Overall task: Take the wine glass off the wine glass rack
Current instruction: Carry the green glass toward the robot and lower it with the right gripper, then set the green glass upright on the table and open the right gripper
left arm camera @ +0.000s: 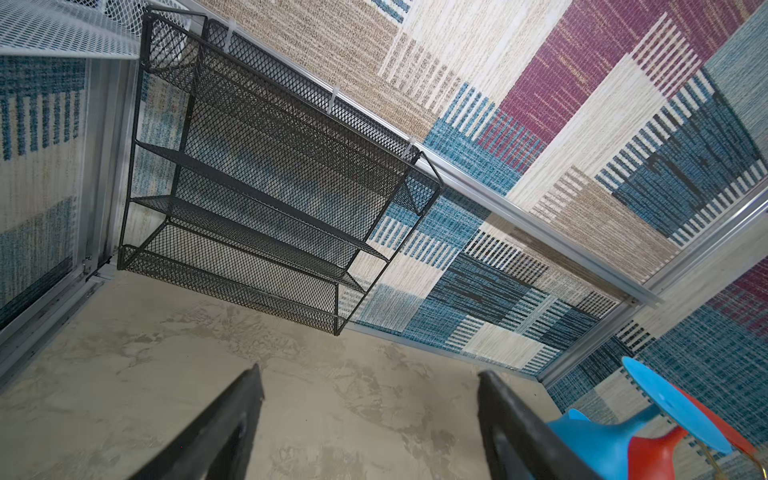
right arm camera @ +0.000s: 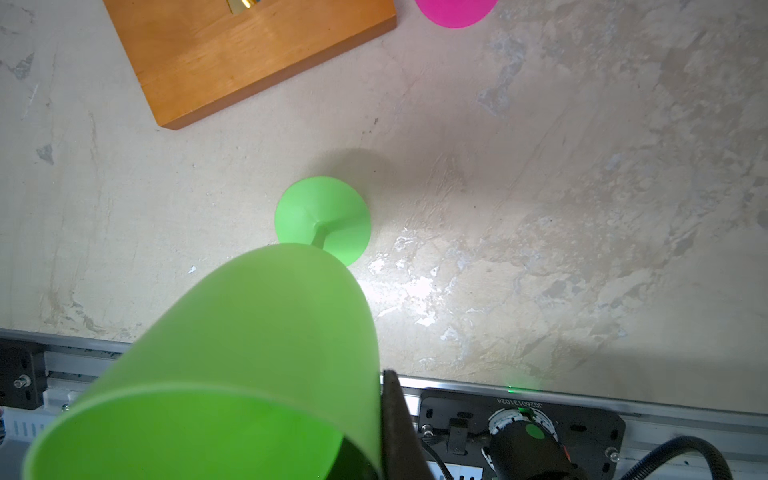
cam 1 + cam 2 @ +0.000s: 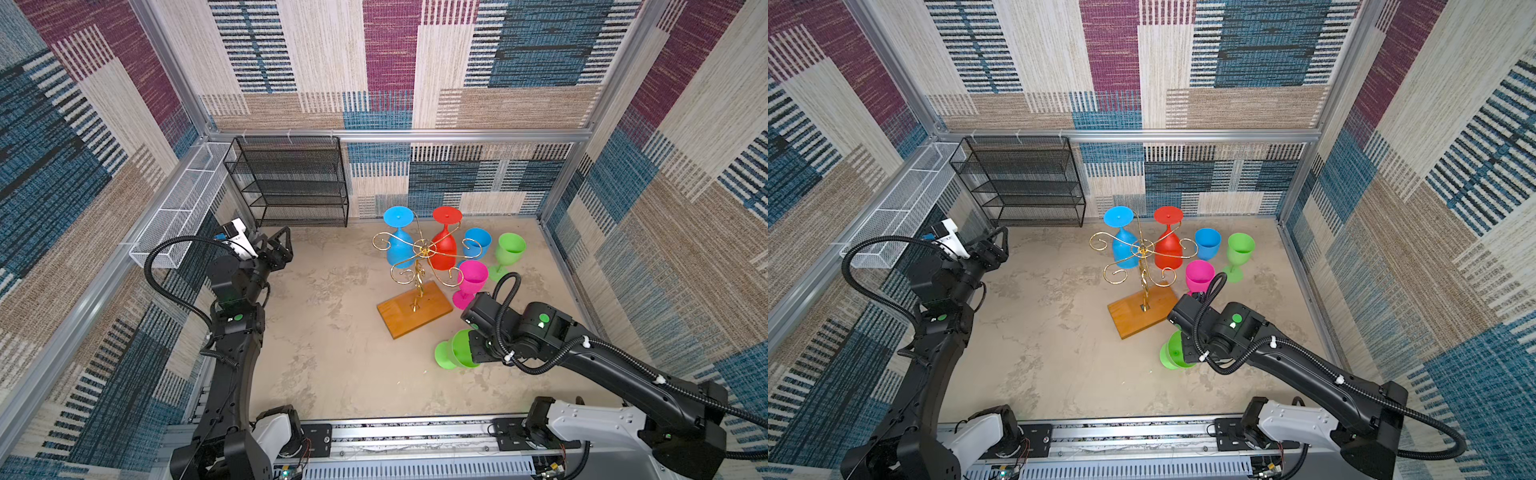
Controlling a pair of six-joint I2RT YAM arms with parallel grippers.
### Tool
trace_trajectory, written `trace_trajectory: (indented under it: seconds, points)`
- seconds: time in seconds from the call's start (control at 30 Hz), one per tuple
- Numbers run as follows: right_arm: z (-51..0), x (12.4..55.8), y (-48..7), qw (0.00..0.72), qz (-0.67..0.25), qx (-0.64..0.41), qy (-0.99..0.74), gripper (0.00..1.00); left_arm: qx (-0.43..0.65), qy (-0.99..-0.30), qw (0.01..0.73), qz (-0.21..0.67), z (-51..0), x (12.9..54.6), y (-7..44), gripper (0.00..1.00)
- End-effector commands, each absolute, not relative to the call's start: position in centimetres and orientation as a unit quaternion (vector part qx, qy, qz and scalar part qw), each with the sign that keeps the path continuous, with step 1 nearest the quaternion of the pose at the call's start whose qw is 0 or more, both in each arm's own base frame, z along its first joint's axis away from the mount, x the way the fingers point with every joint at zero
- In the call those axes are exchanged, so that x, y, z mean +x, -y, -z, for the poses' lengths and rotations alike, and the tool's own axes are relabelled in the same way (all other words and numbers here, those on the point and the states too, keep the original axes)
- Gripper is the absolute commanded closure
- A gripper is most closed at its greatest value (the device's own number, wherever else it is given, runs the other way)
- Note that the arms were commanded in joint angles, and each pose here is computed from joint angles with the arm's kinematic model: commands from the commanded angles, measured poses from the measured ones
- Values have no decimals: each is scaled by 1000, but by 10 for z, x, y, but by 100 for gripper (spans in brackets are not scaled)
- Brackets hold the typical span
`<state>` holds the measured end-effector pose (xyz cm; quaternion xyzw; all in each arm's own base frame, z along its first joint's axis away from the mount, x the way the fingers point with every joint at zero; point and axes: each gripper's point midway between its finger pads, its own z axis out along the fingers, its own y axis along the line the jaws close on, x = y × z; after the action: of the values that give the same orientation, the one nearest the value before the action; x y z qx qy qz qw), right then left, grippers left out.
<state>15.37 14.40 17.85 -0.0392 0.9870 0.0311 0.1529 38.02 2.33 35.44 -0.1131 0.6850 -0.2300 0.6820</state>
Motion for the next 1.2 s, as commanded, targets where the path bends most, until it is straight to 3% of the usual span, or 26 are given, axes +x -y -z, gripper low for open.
trace_trajectory:
  seconds: [0.0, 0.6, 0.83, 0.93, 1.17]
  points:
    - [-180, 163, -140, 162, -14, -24, -986, 100, -102, -681, 689, 226, -360, 379, -22, 18]
    - [-155, 192, -140, 142, 24, -32, -989, 97, -99, -688, 683, 224, -357, 379, -21, 18]
    - [-154, 196, -146, 146, 16, -40, -988, 80, -100, -690, 681, 224, -355, 379, -21, 18]
    - [-160, 200, -149, 158, 5, -40, -987, 67, -103, -694, 678, 218, -353, 380, -23, 18]
    - [-201, 211, -158, 222, -50, -35, -973, 47, -115, -701, 671, 215, -348, 381, -26, 18]
